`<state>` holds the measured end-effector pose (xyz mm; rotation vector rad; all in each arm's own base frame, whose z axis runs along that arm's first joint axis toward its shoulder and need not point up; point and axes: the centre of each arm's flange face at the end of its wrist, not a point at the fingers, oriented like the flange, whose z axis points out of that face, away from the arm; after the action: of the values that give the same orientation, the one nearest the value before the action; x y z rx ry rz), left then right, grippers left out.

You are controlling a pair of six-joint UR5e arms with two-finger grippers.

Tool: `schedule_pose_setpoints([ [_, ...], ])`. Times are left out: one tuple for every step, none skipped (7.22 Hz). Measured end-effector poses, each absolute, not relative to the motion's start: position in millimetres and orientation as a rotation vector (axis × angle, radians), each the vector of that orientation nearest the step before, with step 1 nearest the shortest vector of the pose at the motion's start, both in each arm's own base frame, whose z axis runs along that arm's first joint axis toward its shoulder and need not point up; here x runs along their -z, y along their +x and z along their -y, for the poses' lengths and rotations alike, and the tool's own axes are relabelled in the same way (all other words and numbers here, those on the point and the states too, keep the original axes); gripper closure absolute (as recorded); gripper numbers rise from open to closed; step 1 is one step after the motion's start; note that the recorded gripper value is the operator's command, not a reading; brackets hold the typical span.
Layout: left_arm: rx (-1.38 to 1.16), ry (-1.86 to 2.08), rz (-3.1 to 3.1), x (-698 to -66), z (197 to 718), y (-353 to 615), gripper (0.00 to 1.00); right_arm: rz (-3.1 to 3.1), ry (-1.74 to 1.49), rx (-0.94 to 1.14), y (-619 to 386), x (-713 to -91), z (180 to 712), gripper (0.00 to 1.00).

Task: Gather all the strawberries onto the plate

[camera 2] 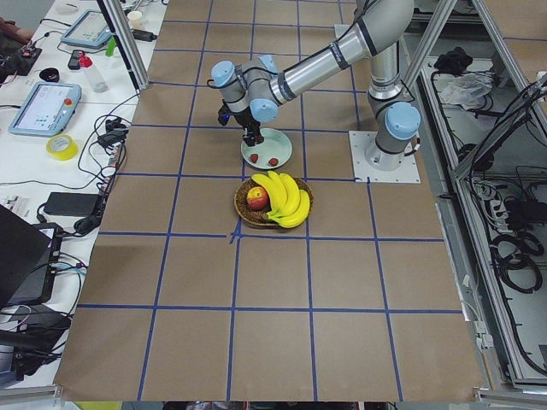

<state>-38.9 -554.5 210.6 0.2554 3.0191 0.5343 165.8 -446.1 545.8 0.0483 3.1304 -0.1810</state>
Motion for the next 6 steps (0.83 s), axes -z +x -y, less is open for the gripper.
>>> schedule_pose_setpoints([
  [-0.540, 0.256, -3.018, -210.4, 553.9, -38.7, 0.00, -3.130, 0.048, 0.181, 165.9, -545.9, 445.9, 0.00],
  [-0.542, 0.251, -3.018, -212.6, 552.9, -38.9, 0.00, -3.130, 0.048, 0.181, 165.9, -545.9, 445.9, 0.00],
  [-0.533, 0.244, -3.018, -220.2, 552.5, -39.3, 0.00, -3.129, 0.047, 0.181, 166.2, -545.9, 445.9, 0.00],
  [-0.508, 0.238, -3.019, -233.2, 552.7, -39.8, 0.00, -3.129, 0.047, 0.181, 166.2, -545.8, 446.0, 0.00],
  [-0.465, 0.234, -3.019, -251.8, 554.1, -40.3, 0.00, -3.129, 0.048, 0.181, 166.1, -545.8, 446.1, 0.00],
  [-0.419, 0.223, -3.020, -278.3, 557.6, -40.5, 0.00, -3.129, 0.048, 0.181, 166.0, -545.8, 446.1, 0.00],
])
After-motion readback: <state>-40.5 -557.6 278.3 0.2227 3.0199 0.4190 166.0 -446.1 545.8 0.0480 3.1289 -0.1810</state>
